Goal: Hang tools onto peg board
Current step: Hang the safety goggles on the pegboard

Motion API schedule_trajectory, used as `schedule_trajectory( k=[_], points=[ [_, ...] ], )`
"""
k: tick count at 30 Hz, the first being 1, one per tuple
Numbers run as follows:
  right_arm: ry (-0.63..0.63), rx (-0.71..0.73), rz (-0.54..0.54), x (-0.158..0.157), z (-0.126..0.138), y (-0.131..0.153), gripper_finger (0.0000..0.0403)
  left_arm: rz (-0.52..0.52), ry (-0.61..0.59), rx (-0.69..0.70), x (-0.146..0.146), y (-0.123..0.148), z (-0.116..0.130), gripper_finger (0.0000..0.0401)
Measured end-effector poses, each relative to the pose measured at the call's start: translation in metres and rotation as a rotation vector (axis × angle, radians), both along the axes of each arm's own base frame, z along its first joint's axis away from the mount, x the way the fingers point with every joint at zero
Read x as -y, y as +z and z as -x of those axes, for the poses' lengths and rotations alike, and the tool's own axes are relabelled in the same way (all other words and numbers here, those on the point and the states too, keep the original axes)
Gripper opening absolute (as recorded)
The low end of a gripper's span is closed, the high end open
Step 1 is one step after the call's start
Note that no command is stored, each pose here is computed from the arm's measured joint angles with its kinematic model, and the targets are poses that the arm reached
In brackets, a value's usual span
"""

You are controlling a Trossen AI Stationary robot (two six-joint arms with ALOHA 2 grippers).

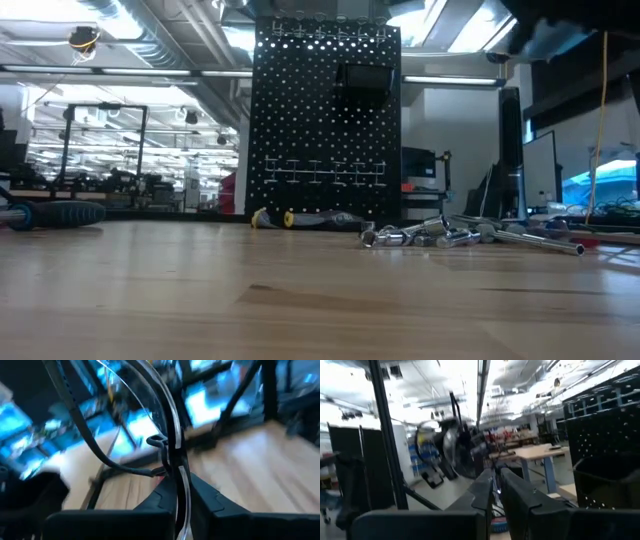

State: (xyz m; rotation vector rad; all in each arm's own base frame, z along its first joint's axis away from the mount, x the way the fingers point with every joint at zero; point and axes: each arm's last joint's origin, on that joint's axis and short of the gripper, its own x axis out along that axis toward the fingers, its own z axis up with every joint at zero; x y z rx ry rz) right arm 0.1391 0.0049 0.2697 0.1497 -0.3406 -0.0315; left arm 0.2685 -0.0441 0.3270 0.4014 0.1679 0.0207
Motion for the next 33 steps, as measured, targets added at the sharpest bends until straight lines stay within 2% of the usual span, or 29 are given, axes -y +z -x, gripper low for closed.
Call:
schedule_trajectory(
  k=[8,13,25,33],
  points=[
    [-0.096,-0.15,0.13,-0.002,-0.06,0.019,0.004,0.048,-0.32,0.246,0.001,0.02,-0.008,0.0015],
    [-0.156,-0.217,0.157,-0.003,-0.101,0.018,0.004,0.023,-0.463,0.28,0.014,0.015,-0.014,0.0017],
    [-0.101,-0.122,0.164,-0.009,-0.175,0.033,0.004,0.015,-0.488,0.265,0.02,0.011,-0.016,0.0018],
    [-0.071,-0.115,0.166,-0.01,-0.184,0.04,0.004,0.057,-0.447,0.242,0.019,0.01,-0.017,0.0019]
  ],
)
